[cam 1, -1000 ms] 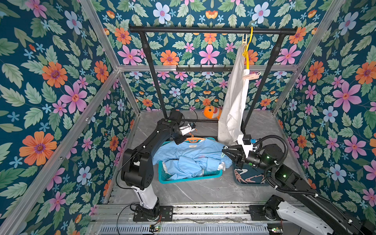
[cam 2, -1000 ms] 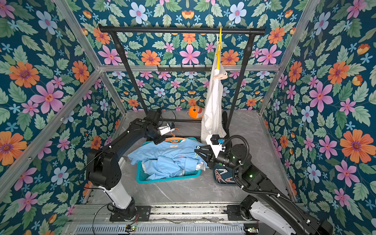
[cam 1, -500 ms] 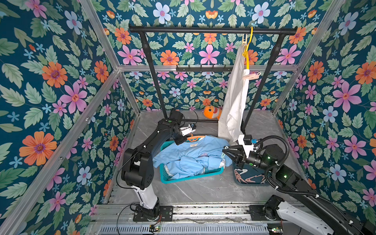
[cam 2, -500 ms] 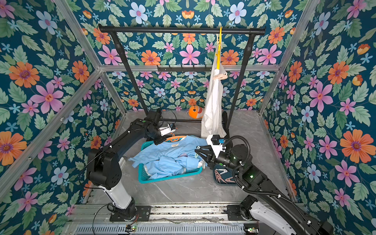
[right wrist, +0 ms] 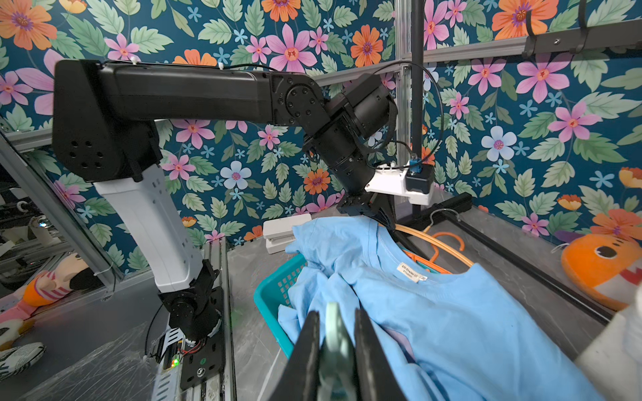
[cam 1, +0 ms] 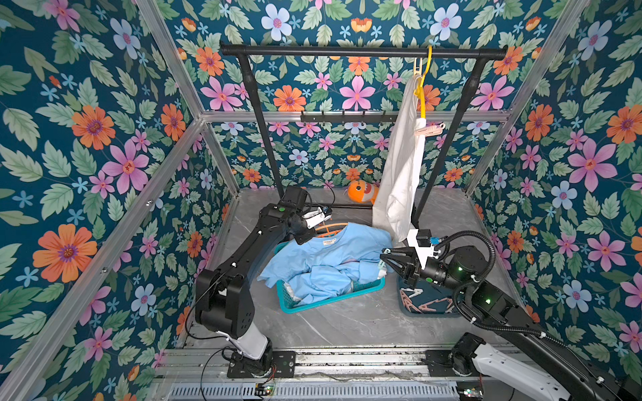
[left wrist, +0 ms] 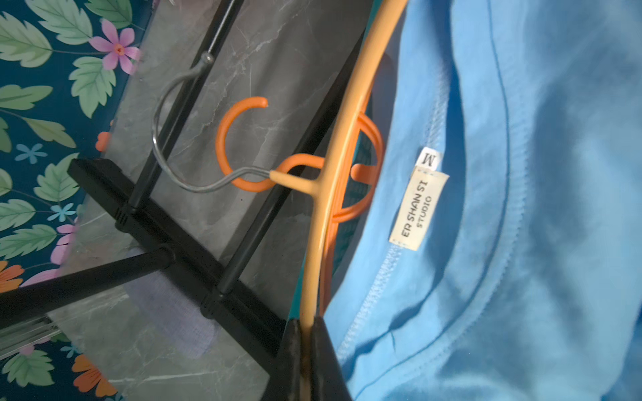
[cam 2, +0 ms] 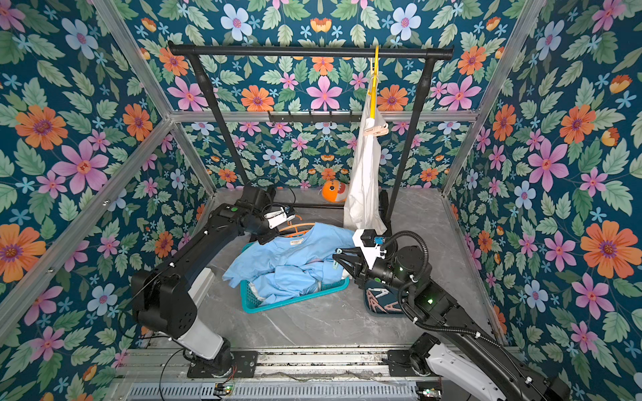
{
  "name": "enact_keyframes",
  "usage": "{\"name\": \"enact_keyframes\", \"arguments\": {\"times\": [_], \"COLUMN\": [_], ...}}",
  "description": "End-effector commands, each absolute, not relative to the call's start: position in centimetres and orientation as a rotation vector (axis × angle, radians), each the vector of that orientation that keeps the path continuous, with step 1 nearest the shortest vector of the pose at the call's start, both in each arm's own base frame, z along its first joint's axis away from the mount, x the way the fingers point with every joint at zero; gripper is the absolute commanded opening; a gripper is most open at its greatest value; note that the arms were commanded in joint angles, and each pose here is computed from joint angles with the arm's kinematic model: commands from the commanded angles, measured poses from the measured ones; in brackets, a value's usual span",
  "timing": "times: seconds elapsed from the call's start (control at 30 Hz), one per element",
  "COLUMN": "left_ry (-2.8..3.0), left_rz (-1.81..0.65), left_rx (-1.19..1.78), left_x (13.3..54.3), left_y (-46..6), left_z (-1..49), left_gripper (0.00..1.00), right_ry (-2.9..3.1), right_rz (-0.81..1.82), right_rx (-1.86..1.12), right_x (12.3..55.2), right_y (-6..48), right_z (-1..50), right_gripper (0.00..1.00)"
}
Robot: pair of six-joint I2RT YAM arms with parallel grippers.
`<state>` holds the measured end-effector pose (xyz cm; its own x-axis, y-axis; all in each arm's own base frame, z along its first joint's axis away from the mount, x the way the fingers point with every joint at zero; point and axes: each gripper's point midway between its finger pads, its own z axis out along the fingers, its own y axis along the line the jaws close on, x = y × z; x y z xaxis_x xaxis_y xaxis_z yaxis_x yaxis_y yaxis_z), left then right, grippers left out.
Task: Use clothespins to secure the t-shirt on both sides of the hanger
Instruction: Pick up the hanger from the basket.
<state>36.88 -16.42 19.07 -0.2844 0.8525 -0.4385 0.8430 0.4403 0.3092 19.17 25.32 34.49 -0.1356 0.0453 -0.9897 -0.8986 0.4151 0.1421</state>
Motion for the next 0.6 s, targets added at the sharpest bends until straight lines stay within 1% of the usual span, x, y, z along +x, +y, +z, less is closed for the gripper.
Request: {"name": "enact_keyframes", "arguments": {"times": [0.0, 0.2, 0.37, 0.57], "left_ry": [2.067, 1.883, 1.679, 1.478], "left_rz": [0.082, 0.205, 0.295, 0.325], "left_rx": [1.409, 1.345, 1.236, 1.141], "left_x": [36.6, 35.3, 34.1, 31.8], "left_y": [-16.6, -16.1, -15.3, -14.8], "left_z": [20.9, 24.9, 28.1, 31.1], "left_gripper": [0.00, 0.00, 0.00, 0.00], "right_ry": [1.438, 1.394, 1.355, 1.303], "right_rz": [0.988, 1.015, 1.005, 0.974], "right_rx": [-0.801, -0.798, -0.810, -0.834], "right_x": [19.3, 19.6, 20.2, 20.9], "right_y": [25.5, 26.1, 26.7, 27.3], "right_z": [35.5, 36.9, 38.4, 40.8], "right_gripper": [0.00, 0.00, 0.00, 0.00]}}
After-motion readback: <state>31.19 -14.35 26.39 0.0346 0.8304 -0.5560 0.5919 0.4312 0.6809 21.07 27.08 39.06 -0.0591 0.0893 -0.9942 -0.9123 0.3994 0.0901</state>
